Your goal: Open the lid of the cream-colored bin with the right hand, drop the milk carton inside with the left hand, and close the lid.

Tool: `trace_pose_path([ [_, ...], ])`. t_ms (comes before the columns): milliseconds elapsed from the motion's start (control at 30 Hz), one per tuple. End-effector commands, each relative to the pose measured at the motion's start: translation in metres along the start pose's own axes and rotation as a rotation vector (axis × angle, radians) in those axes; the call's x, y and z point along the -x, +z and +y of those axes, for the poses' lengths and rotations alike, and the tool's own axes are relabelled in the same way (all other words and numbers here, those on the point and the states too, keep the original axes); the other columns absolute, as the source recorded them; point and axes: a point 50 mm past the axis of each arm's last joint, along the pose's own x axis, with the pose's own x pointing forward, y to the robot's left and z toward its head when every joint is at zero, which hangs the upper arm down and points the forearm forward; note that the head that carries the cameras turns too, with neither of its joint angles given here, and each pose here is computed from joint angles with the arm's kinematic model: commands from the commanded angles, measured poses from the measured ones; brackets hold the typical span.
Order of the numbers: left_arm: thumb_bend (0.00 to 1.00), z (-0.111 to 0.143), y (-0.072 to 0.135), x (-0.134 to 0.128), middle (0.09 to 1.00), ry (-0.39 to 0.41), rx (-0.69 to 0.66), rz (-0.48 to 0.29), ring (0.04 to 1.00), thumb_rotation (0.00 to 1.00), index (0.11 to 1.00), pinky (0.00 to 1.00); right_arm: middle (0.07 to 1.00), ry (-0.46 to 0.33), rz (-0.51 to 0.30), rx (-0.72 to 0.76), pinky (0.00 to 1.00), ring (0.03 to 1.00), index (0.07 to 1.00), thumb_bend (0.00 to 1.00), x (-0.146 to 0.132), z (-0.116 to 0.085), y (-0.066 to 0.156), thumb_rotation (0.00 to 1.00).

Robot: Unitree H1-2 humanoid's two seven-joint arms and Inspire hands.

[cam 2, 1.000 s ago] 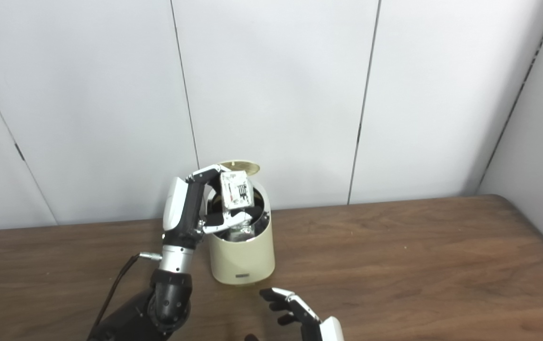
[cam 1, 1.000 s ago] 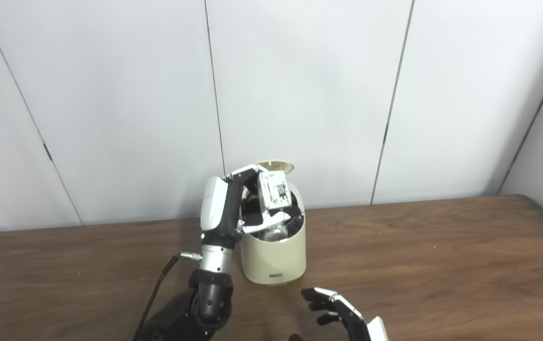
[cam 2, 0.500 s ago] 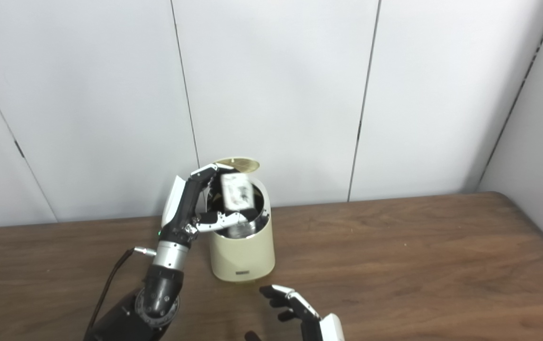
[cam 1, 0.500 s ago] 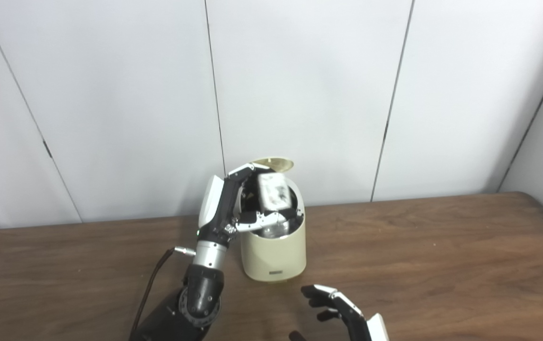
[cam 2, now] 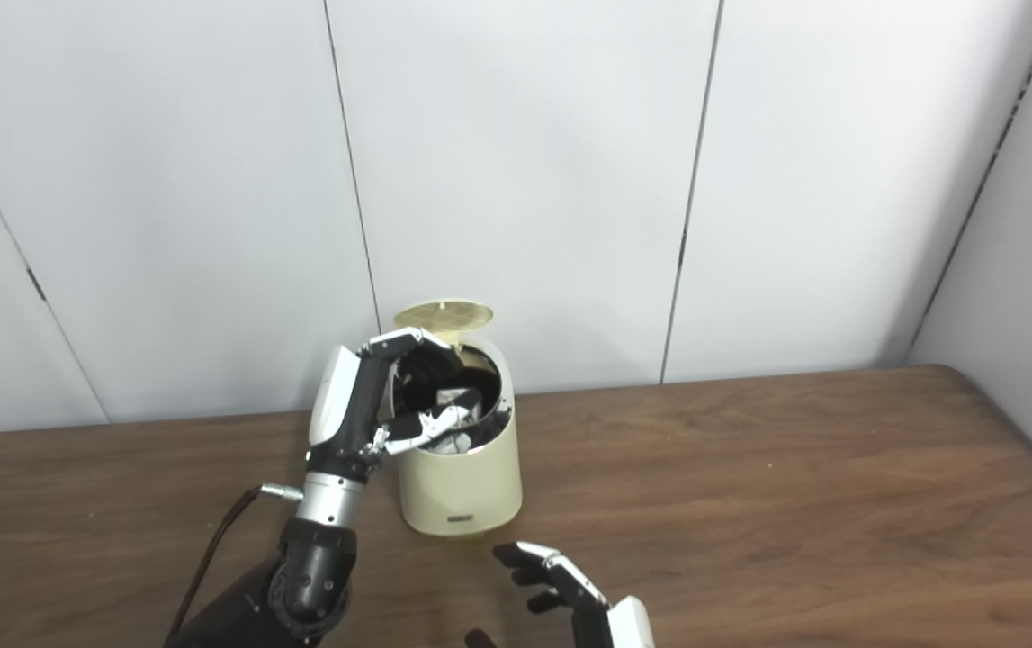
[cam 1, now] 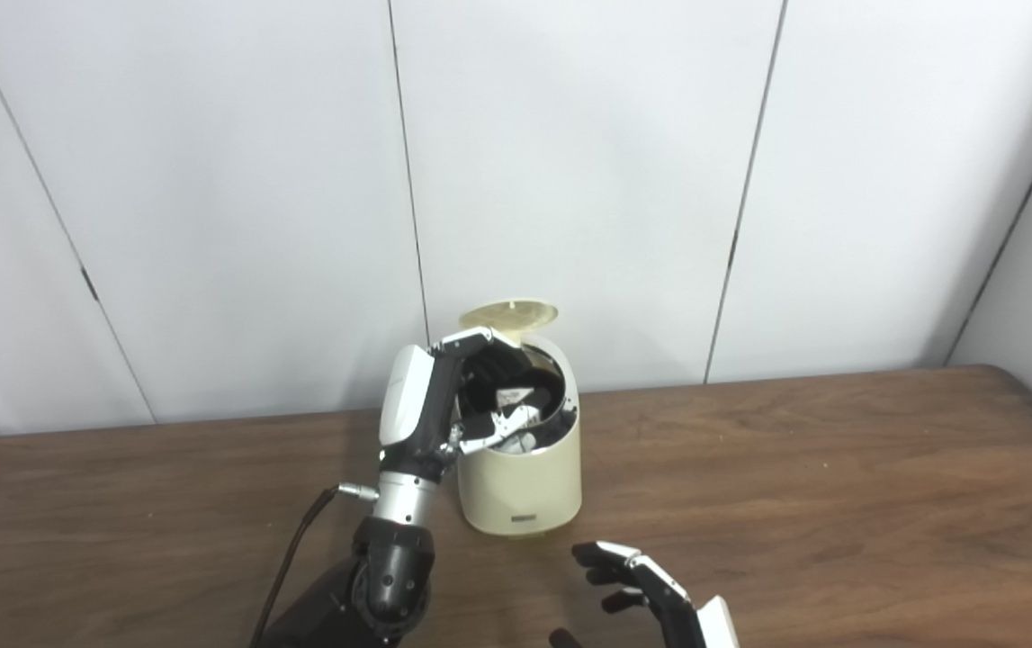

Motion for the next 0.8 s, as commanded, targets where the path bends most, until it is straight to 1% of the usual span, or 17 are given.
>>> trace_pose_path([
  [0,0.52,0.012,0.010,-0.026,0.484,0.042,-0.004,-0.062,0.469,0.00,0.490,0.43,0.709,-0.015,0.055,-0.013,0.57,0.682,0.694,0.26,0.027,-0.003,-0.002,0.04],
  [200,0.52,0.015,0.010,-0.025,0.489,0.046,0.019,-0.053,0.492,0.00,0.490,0.45,0.709,-0.009,0.058,-0.016,0.56,0.676,0.695,0.26,0.024,-0.003,-0.006,0.05],
  [367,0.52,0.023,0.015,-0.012,0.488,0.053,0.103,-0.037,0.492,0.00,0.492,0.43,0.703,-0.013,0.057,-0.009,0.55,0.669,0.689,0.26,0.016,-0.004,-0.014,0.05],
  [467,0.51,0.033,0.016,0.006,0.479,0.036,0.266,0.027,0.470,0.00,0.509,0.40,0.700,-0.012,0.053,-0.005,0.54,0.664,0.681,0.26,0.008,-0.005,-0.021,0.04],
  [533,0.51,0.042,0.016,0.021,0.480,0.047,0.355,0.051,0.468,0.00,0.512,0.37,0.701,-0.007,0.054,-0.006,0.52,0.651,0.679,0.26,0.004,-0.006,-0.026,0.05],
  [567,0.50,0.048,0.017,0.029,0.513,0.053,0.385,0.050,0.476,0.04,0.504,0.38,0.701,-0.003,0.054,-0.005,0.50,0.643,0.679,0.25,0.001,-0.007,-0.029,0.06],
  [600,0.49,0.053,0.018,0.035,0.558,0.057,0.409,0.046,0.507,0.08,0.500,0.40,0.701,0.002,0.056,-0.005,0.50,0.642,0.680,0.25,-0.003,-0.008,-0.032,0.08],
  [633,0.45,0.059,0.021,0.041,0.594,0.059,0.428,0.037,0.540,0.40,0.583,0.43,0.704,0.006,0.058,-0.007,0.49,0.634,0.682,0.25,-0.005,-0.009,-0.035,0.09],
  [667,0.44,0.064,0.023,0.045,0.624,0.064,0.453,0.028,0.569,0.59,0.637,0.45,0.706,0.009,0.058,-0.008,0.48,0.626,0.682,0.25,-0.009,-0.009,-0.038,0.10],
  [700,0.45,0.070,0.026,0.050,0.661,0.073,0.485,0.015,0.609,0.72,0.688,0.49,0.707,0.012,0.055,-0.006,0.47,0.617,0.678,0.26,-0.012,-0.010,-0.041,0.11],
  [733,0.49,0.076,0.029,0.054,0.694,0.088,0.511,0.000,0.646,0.76,0.718,0.53,0.707,0.015,0.052,0.000,0.46,0.616,0.677,0.26,-0.015,-0.010,-0.043,0.11],
  [767,0.51,0.082,0.032,0.057,0.719,0.102,0.532,-0.015,0.676,0.78,0.738,0.57,0.707,0.018,0.050,0.005,0.46,0.616,0.677,0.25,-0.019,-0.011,-0.045,0.10],
])
